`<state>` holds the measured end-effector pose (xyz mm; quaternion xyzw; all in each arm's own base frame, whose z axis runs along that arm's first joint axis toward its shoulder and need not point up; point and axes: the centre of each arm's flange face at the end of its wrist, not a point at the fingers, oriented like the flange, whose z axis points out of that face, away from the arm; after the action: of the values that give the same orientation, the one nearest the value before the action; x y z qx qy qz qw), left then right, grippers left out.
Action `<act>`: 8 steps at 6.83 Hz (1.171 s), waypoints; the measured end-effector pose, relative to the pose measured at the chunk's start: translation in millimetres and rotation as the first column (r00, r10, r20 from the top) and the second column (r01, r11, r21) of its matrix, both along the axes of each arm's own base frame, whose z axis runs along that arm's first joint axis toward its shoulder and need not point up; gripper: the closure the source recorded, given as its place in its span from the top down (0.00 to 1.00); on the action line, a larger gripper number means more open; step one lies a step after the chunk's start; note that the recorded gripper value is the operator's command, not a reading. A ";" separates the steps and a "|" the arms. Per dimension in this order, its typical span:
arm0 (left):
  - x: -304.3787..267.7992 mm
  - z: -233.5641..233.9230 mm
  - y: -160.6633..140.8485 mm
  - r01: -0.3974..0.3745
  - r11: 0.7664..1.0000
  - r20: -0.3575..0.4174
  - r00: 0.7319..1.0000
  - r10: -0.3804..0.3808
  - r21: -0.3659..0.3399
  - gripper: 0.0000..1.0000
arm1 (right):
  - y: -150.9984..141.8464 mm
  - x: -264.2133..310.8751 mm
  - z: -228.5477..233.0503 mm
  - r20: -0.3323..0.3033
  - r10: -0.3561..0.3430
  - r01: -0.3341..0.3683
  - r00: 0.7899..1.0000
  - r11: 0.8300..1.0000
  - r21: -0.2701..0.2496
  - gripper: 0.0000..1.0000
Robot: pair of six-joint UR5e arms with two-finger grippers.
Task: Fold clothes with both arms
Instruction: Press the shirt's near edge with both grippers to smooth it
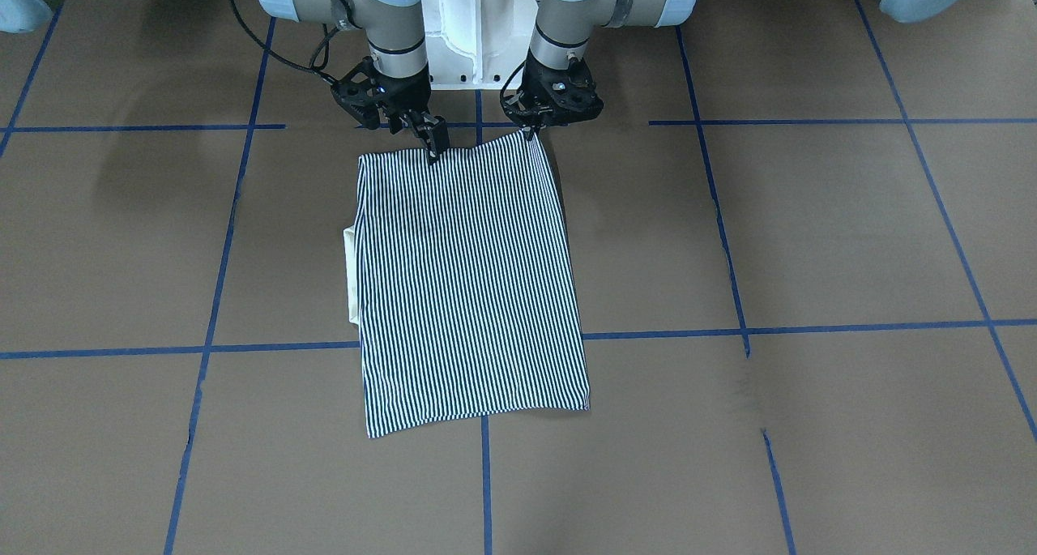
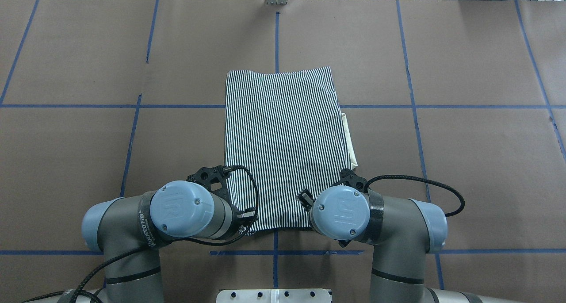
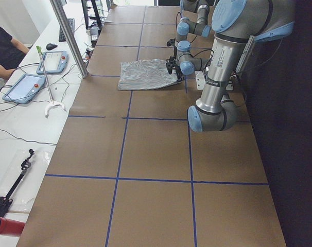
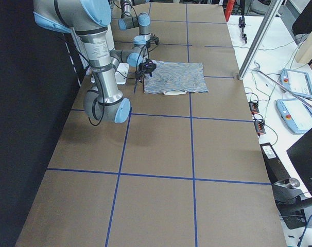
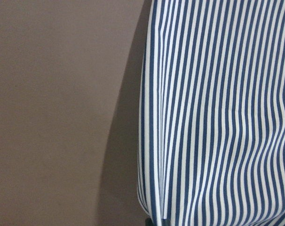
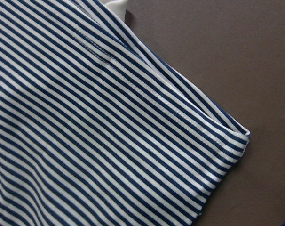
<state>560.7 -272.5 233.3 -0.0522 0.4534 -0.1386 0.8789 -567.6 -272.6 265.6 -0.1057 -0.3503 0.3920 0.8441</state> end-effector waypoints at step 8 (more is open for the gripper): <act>-5.0 -10.4 1.4 0.001 1.000 -0.022 1.000 -0.001 0.004 0.00 | -23.8 -17.8 7.5 -0.046 0.013 -0.013 0.999 1.000 -0.011 1.00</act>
<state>555.7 -271.1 222.8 -0.0516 0.4633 -0.1376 0.8739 -585.4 -296.4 273.0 -0.0993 -0.3291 0.4018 0.8487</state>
